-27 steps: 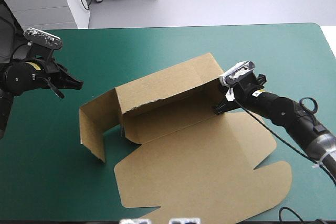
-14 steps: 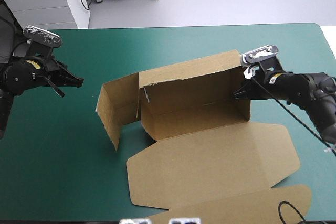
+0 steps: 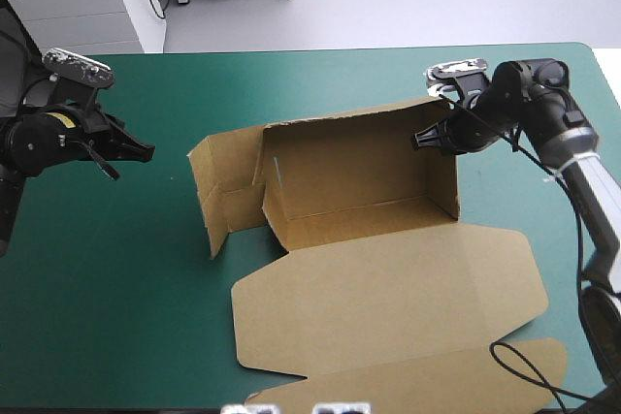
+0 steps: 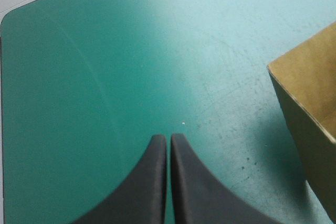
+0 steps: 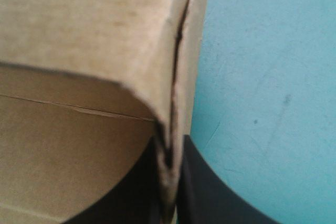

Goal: Fold the box

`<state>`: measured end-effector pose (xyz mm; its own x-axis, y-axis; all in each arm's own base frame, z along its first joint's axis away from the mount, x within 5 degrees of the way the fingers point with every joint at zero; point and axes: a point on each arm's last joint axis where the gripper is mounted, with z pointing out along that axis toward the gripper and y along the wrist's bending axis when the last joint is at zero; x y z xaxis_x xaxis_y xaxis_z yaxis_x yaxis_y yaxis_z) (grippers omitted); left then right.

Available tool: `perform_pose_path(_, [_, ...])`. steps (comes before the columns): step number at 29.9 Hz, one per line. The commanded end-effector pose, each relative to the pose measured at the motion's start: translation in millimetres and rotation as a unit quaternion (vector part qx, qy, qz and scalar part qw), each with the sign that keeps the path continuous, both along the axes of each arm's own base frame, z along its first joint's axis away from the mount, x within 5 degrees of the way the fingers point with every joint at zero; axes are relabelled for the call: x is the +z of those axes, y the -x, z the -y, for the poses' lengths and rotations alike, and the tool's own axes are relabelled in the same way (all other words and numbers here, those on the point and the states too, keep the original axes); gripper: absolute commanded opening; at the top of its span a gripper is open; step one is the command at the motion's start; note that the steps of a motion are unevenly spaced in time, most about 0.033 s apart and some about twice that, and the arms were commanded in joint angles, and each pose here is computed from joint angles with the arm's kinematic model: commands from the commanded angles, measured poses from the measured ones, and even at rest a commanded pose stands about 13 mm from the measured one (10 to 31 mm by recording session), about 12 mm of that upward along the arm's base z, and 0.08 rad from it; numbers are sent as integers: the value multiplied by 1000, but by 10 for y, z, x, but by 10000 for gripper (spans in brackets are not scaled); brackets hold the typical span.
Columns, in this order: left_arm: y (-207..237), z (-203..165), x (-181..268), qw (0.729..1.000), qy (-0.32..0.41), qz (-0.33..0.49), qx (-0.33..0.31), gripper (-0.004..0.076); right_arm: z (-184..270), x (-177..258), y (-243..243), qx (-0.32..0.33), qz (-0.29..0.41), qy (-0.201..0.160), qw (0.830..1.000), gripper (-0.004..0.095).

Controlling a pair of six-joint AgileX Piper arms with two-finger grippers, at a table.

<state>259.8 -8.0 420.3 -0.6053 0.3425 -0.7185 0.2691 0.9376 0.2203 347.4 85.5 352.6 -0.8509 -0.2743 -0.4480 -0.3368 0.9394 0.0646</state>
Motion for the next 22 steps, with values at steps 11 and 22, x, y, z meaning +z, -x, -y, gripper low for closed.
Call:
perform_pose_path(11, [75,13,172,999,20,42,2,9,-121,-307,-625,-21,-25,-11,999,15])
perform_pose_path(22, [76,25,173,999,28,42,0,9,-133,-344,-693,-22,-22,-11,999,481])
